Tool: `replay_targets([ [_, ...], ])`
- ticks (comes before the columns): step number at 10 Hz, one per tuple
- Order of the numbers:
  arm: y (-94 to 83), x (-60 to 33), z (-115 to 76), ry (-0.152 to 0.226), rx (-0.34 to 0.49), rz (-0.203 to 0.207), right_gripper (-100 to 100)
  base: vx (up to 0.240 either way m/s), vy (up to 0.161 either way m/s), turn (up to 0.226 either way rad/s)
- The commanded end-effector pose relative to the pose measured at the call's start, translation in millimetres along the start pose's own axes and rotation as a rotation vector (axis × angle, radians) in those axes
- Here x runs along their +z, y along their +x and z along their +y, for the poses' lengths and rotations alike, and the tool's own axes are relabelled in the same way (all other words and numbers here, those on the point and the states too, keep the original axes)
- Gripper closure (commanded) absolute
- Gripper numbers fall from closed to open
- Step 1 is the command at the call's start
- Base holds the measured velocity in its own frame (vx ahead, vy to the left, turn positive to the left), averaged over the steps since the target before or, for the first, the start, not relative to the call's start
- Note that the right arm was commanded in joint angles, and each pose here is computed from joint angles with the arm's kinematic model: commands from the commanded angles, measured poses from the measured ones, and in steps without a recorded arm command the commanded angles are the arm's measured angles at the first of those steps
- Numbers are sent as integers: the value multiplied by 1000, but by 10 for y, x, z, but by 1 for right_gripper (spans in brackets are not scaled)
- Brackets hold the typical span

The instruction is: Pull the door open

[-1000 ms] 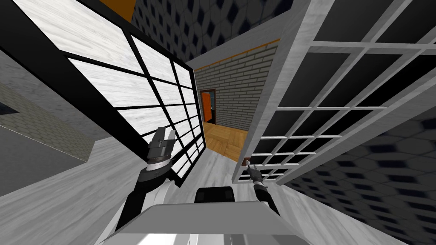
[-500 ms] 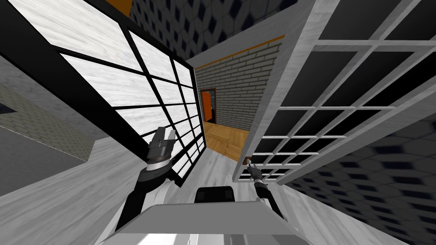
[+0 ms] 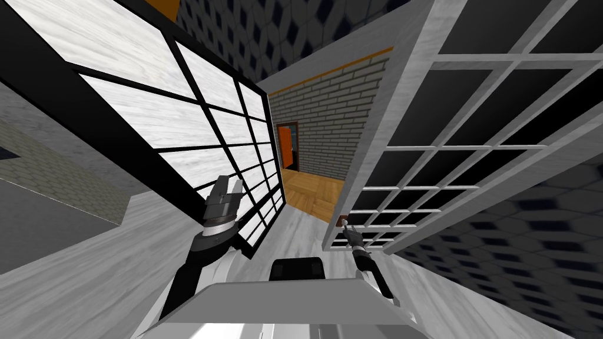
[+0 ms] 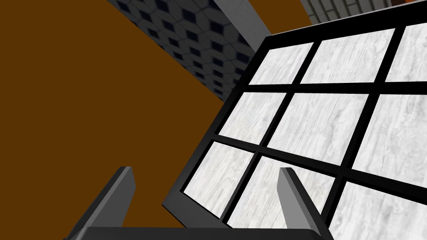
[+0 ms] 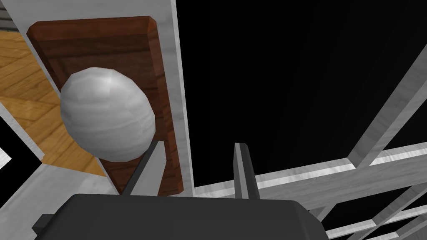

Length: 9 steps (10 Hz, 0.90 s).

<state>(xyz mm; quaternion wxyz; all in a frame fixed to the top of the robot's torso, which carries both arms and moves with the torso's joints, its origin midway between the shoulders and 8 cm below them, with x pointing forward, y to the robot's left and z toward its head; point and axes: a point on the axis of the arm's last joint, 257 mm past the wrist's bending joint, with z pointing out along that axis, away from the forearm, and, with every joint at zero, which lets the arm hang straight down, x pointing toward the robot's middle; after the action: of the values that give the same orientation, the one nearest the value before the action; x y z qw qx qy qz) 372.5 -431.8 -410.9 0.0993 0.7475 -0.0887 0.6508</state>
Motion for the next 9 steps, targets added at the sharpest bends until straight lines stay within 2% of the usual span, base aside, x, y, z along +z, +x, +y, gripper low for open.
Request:
replay_targets([
  [1,0,0,0,0,0,0,-100,9,-7,-34],
  [2,0,0,0,0,0,0,100,10,-21,12],
  [7,0,0,0,0,0,0,100,-3,4,0],
  [8,1,-45,-56,11,0,16,-100,-77,-67,102],
  [9,5,-58,-83,15,0,22,-100,-140,-98,90],
])
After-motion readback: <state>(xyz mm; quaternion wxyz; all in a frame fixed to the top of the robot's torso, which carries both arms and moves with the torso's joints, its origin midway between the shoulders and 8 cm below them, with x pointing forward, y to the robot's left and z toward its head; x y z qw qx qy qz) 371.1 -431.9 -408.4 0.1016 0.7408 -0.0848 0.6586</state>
